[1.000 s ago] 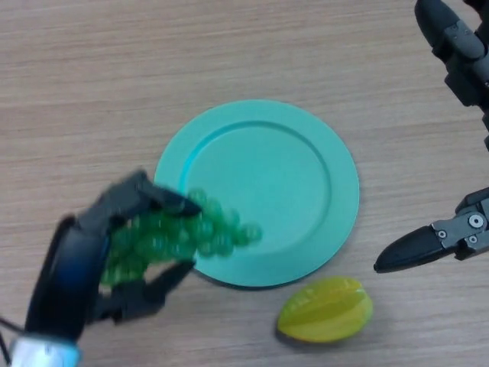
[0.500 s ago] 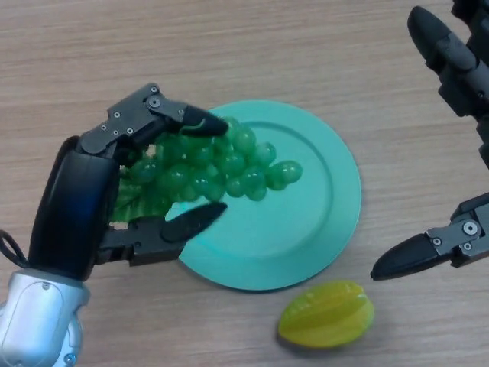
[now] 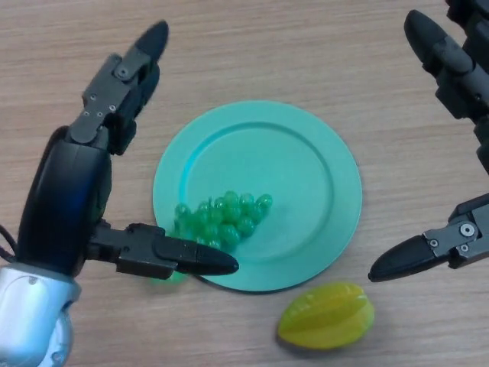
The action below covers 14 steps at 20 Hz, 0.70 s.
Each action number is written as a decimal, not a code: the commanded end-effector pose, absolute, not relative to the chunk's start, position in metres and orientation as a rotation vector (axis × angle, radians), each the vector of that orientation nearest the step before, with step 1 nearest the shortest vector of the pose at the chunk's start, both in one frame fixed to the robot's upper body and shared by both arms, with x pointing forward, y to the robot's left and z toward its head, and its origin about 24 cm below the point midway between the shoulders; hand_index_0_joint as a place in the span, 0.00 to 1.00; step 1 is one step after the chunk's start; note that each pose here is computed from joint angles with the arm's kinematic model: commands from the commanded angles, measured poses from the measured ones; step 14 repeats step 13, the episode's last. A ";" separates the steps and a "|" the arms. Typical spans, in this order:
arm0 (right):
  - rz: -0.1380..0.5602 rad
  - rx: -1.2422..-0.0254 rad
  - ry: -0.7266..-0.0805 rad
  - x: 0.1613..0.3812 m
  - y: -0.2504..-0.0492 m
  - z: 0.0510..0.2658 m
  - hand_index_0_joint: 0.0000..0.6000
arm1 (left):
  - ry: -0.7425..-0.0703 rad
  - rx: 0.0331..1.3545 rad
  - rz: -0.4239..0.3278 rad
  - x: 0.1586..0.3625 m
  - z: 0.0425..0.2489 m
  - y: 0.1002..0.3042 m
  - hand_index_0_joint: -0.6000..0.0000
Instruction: Pick up the green grapes and place it on the plate
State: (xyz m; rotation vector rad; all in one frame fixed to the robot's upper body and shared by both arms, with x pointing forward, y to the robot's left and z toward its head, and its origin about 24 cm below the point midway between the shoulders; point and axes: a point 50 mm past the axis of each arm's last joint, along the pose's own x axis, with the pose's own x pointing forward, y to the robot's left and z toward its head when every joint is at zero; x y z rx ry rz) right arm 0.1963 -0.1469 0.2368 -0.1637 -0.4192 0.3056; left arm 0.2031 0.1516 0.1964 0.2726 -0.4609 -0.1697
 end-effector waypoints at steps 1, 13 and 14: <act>0.274 -0.181 -0.655 0.181 -0.152 0.266 0.00 | -0.633 0.293 -0.141 0.185 0.227 0.163 1.00; 0.280 -0.169 -0.673 0.180 -0.150 0.269 0.00 | -0.600 0.031 -0.224 0.166 0.252 0.188 1.00; 0.280 -0.169 -0.673 0.180 -0.150 0.269 0.00 | -0.600 0.031 -0.224 0.166 0.252 0.188 1.00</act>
